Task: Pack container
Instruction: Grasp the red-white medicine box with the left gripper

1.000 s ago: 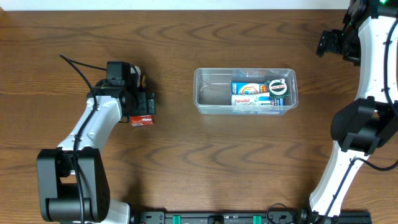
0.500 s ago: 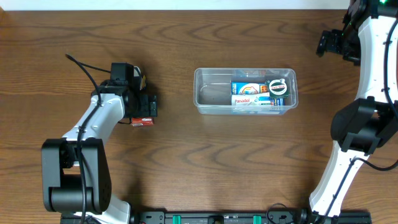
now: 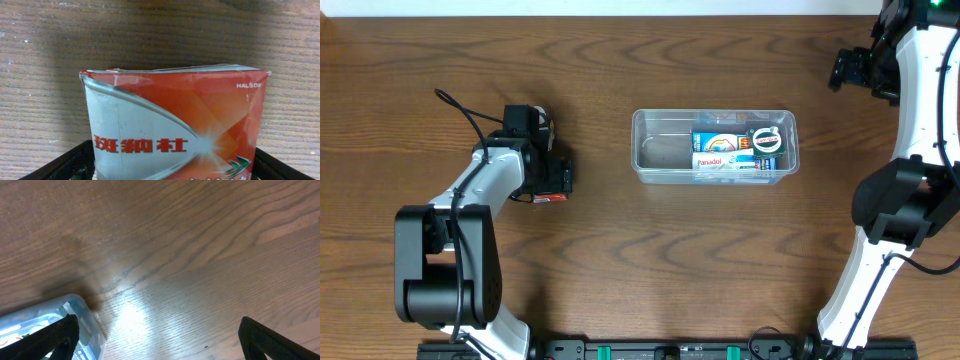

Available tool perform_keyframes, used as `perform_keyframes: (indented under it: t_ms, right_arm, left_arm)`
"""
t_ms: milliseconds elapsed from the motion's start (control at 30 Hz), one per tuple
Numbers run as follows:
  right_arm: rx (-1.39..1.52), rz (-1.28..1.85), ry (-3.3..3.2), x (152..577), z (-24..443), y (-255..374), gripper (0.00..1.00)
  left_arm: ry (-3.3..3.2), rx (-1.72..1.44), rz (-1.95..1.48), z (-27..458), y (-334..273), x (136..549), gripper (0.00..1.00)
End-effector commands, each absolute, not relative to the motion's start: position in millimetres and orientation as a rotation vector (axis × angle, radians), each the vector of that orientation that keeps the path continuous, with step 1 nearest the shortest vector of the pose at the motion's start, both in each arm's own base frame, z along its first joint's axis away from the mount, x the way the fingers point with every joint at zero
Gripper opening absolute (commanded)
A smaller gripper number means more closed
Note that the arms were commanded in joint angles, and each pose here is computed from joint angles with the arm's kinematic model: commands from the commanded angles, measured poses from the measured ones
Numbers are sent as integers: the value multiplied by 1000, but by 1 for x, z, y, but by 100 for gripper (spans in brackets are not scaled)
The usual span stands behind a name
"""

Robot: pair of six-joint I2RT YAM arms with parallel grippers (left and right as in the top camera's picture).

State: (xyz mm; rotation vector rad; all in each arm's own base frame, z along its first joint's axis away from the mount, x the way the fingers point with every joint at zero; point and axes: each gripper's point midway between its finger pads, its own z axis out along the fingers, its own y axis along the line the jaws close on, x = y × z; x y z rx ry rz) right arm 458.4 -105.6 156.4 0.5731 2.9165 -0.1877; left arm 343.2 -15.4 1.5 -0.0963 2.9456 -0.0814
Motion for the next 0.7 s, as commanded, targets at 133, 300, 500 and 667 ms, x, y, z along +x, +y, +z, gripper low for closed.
perform_keyframes:
  t_ms: [133, 300, 500, 667]
  right_arm:
    - [582, -198, 2910, 457, 159, -108, 99]
    - [582, -197, 2910, 457, 159, -108, 99]
    - [582, -197, 2910, 457, 159, -108, 99]
    - [582, -197, 2910, 457, 159, -108, 99]
  left_arm:
    - [2962, -87, -83, -2, -16, 340, 76]
    - [3016, -91, -80, -4, -16, 327, 73]
    - [3065, -123, -79, -2, -16, 314, 71]
    - [2999, -203, -165, 27, -25, 323, 68]
